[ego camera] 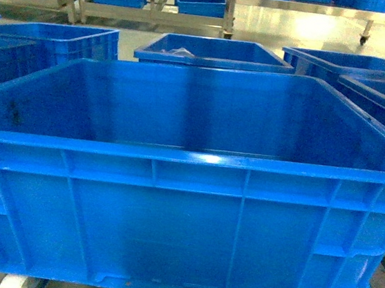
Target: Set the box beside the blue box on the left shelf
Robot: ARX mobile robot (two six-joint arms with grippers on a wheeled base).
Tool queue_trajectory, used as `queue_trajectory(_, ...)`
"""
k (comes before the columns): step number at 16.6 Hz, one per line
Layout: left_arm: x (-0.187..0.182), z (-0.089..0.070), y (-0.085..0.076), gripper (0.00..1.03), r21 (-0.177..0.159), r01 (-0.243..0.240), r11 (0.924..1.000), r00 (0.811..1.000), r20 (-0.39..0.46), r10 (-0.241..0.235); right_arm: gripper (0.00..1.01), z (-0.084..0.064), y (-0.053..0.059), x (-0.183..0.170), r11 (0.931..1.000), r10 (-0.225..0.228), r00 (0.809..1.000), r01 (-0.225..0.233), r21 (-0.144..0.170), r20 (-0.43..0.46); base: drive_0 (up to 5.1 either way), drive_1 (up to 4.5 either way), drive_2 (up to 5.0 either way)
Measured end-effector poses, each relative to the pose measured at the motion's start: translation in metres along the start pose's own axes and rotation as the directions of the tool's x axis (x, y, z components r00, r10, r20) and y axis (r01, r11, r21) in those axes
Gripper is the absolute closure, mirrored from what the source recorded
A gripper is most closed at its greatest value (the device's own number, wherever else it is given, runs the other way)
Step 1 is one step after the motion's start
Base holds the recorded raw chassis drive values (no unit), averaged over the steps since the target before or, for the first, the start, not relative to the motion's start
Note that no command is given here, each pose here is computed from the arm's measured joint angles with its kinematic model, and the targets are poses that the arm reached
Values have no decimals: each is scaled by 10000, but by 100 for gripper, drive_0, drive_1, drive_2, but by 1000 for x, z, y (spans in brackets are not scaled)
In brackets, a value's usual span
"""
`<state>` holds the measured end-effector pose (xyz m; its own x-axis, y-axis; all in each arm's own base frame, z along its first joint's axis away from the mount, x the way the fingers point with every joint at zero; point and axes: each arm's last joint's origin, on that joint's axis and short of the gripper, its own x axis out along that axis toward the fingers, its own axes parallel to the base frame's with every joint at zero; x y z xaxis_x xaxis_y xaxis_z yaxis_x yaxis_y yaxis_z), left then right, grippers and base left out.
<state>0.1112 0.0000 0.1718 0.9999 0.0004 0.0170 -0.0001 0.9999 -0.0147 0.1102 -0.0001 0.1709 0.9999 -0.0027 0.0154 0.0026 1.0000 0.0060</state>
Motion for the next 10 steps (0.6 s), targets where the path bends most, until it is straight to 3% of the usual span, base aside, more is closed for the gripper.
queue_trajectory(3,-3,0,0,101,0,0,10000,10000,-19,0,100,0,0,-2,10000,0,10000,0,0,-23,0,0,0)
queue_trajectory(4,-4,-1,0,101,0,3,10000,10000,-23,-3,100,-7,0,-9,10000,50,9985,-50,-2,-553,0,0,0)
queue_trajectory(5,-10,-7,0,101,2,30,10000,9986,-534,-30,100,-2,0,-13,10000,39,10000,-39,0,61,0,0,0)
queue_trajectory(6,-14,-2,0,101,8,4,10000,10000,30,-4,100,-4,0,-13,10000,41,9998,-41,0,-176,0,0,0)
queue_trajectory(10,-14,-4,0,101,31,-10,10000,9998,-175,10,100,-3,0,-13,10000,30,9999,-30,0,-118,0,0,0)
